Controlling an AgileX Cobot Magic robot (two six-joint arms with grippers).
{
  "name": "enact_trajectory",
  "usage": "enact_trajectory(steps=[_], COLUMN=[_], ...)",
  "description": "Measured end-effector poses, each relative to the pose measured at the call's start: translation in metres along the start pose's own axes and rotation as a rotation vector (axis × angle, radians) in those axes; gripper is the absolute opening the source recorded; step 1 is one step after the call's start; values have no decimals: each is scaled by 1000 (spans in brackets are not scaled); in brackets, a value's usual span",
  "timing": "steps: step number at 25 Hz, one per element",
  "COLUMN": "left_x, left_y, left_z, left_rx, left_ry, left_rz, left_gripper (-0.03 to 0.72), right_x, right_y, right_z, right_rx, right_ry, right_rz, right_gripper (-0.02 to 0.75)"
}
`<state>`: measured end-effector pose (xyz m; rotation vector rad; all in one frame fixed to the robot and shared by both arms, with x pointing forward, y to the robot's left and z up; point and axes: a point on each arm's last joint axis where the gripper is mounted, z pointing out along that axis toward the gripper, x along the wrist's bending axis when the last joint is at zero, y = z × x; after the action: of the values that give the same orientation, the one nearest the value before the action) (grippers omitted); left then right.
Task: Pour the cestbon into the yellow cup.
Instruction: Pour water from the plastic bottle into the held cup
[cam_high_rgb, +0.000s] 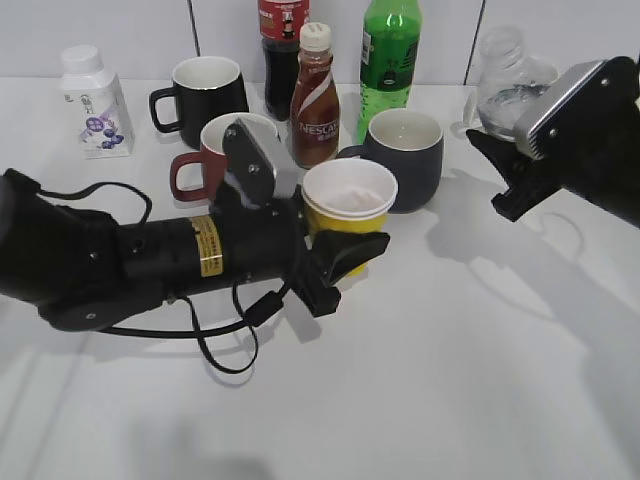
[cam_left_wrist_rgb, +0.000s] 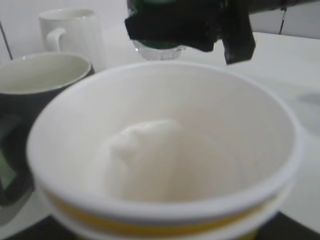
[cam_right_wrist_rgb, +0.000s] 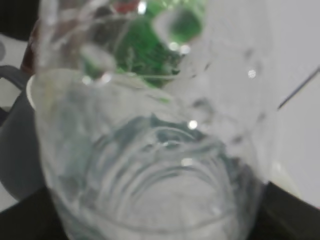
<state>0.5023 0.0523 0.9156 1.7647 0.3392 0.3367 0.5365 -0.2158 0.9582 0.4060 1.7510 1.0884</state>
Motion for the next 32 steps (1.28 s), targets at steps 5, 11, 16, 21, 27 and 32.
enact_trajectory(steps=[5,11,16,21,27,32], left_x=[-1,-2,3,2,-1,-1], left_y=[0,1,11,17,18,18], left_z=[1,3,10,14,15,15], left_rx=[8,28,6,5,6,8], left_ry=[-16,-42,-44,-93,-106,-106], left_rz=[-10,-9,1,19,27,26], left_gripper=[379,379,379,379,379,379], right_x=[2,7,4,2,0,0], right_y=[3,14,20,23,26,26], right_z=[1,7,10,12,14,15], right_rx=[-23,-79,-111,-125,-140,-145], right_ry=[27,37,16,5,-8,-8], right_rz=[-161,-307,-384,-466,-575,-655], right_gripper=[460,460,460,460,460,460])
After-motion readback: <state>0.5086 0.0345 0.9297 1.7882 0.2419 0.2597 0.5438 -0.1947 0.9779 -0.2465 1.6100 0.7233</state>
